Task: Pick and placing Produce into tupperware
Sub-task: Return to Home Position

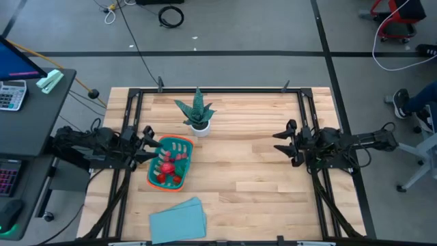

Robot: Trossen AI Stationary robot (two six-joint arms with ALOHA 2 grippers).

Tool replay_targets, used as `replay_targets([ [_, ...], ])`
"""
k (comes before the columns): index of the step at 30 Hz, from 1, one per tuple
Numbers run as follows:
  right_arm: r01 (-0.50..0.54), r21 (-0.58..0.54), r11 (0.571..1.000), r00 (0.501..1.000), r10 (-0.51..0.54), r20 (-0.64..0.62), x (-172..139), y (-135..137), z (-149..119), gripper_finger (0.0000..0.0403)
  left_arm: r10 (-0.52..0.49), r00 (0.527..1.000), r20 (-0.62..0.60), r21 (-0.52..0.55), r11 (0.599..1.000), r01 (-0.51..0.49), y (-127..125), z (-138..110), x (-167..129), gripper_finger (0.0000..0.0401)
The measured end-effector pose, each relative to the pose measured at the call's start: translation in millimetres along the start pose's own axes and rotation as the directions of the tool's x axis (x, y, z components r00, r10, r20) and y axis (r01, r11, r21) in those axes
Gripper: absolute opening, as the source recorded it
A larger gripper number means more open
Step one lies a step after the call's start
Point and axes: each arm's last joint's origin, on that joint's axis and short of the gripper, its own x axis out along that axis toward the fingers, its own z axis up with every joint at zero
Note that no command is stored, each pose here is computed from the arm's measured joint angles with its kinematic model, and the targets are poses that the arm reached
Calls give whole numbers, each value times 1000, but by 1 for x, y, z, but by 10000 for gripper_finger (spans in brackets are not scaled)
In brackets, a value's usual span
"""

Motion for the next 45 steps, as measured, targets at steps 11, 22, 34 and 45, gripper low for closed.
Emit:
replay_targets([
  [11,20,-36,999,991,-24,-131,0,-2,-13,226,41,989,-142,67,997,-32,4,-14,-1,189],
  [22,7,-141,990,991,-25,-130,0,-2,-13,226,83,988,-134,189,980,-57,6,-13,-1,188],
  [34,7,-139,990,988,-28,-152,-1,-2,-12,226,122,980,-154,149,984,-99,8,-16,-2,191],
  [45,7,-138,990,988,-29,-154,-1,-2,-12,226,121,981,-151,56,992,-113,8,-16,-2,193],
])
